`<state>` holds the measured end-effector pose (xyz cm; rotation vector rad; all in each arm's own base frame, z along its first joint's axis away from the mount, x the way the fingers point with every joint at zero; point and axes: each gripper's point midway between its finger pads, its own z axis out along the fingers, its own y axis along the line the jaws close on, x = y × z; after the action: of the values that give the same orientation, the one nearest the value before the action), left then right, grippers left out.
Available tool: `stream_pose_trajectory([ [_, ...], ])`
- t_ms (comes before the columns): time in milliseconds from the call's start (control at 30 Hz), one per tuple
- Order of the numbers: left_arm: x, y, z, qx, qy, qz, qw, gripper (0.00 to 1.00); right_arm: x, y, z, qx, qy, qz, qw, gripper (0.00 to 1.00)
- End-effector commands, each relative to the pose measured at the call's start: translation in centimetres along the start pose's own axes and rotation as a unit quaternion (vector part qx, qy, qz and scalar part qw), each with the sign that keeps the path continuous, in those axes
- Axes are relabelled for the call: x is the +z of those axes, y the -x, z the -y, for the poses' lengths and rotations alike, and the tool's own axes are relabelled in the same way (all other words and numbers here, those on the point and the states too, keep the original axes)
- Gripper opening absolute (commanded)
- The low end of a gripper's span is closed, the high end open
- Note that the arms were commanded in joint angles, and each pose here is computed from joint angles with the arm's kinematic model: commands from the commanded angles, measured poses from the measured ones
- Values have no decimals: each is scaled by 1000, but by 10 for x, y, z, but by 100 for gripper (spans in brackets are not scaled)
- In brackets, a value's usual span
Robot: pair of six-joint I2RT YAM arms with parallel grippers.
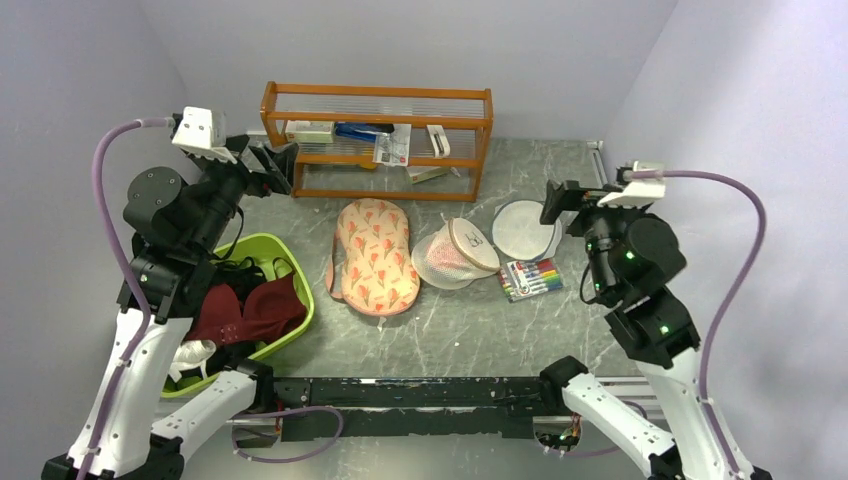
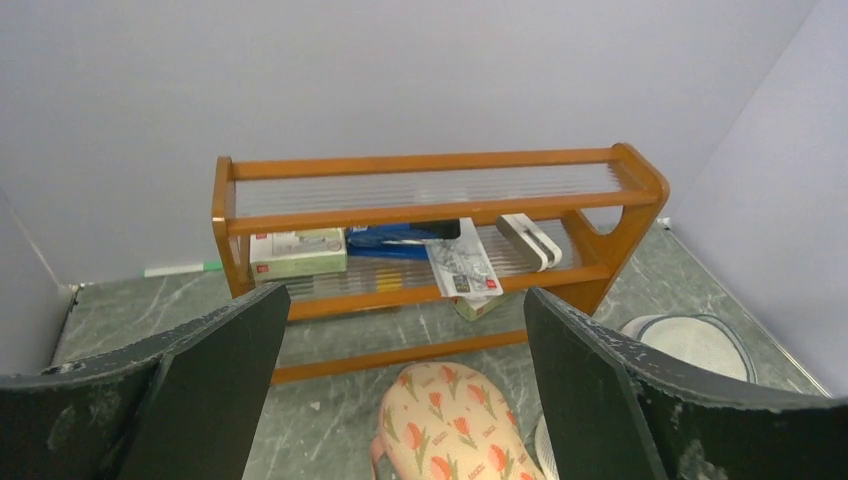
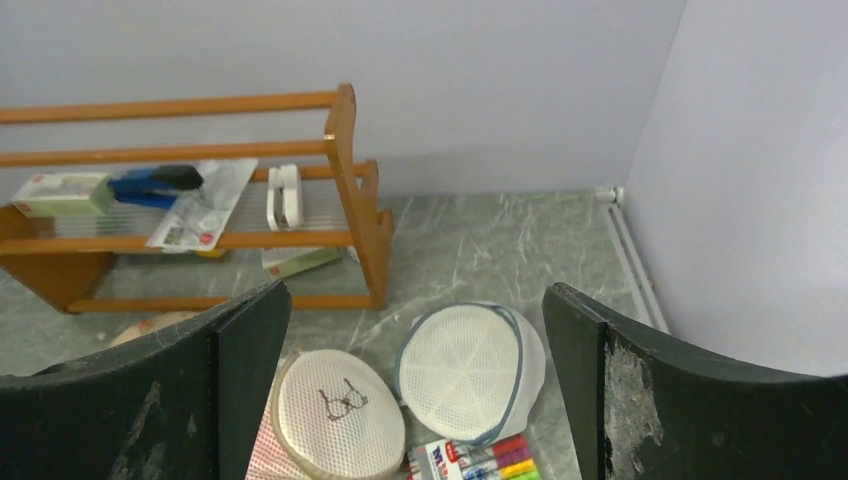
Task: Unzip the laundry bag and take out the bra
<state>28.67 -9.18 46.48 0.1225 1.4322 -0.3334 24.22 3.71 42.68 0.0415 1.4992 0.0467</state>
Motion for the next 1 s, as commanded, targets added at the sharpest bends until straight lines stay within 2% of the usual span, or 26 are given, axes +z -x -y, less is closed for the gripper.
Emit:
stream_pose_trajectory([
  [0, -2, -14, -3, -25, -7, -10, 1000, 99, 20, -26, -5, 23, -11, -22, 999, 100],
  [300, 5, -78, -7, -72, -29, -78, 994, 99, 44, -94, -11, 65, -18, -80, 995, 100],
  [600, 8, -161, 8, -129, -97, -177, 971, 99, 37, -150, -43, 97, 83, -108, 986, 100],
  [800, 2, -208, 15, -135, -127, -233, 955, 99, 34, -181, -90, 129, 197, -167, 958, 100],
  [967, -6, -224, 21, -130, -142, -251, 949, 99, 34, -209, -136, 167, 267, -231, 921, 100],
])
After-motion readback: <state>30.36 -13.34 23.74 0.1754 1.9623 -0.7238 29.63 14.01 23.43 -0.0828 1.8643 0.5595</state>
